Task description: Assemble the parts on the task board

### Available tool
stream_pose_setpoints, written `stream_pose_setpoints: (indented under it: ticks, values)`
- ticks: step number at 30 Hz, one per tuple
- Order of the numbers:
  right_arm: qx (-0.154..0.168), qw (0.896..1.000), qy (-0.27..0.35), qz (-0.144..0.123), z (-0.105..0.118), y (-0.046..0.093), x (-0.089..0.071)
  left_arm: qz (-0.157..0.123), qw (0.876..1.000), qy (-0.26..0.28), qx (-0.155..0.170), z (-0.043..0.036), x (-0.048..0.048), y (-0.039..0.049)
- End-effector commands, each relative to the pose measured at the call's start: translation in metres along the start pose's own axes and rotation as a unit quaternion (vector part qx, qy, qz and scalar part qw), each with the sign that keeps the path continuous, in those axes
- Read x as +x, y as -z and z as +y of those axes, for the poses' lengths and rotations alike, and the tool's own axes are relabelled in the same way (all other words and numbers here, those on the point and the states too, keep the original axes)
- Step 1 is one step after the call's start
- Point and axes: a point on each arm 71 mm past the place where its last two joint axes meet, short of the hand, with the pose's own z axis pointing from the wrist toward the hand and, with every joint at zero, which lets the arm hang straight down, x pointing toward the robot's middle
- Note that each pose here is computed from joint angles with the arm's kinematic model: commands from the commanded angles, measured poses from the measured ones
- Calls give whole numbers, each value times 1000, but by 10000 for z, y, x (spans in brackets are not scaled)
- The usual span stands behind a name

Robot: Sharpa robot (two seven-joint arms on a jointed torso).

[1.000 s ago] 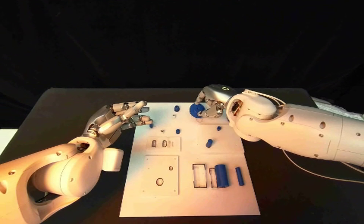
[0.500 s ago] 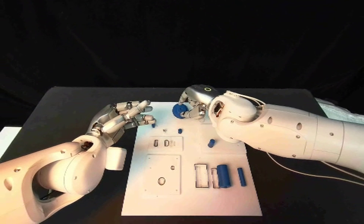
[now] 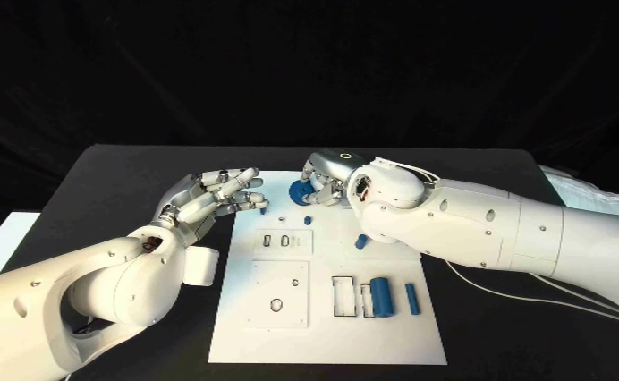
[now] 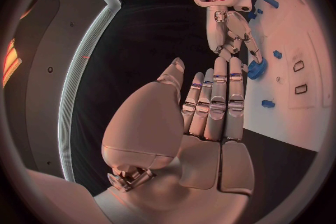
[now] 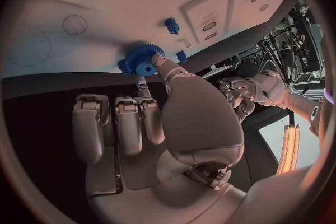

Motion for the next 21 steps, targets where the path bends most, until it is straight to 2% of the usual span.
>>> stream_pose_setpoints:
  ticks: [1,21]
  values:
    - [4,1000,12,17,-10,-12,51,11,1000,5,3,-10,26,-1]
    - [4,1000,-2,14,-29,-29,72,9,1000,4,1,-11,19,6]
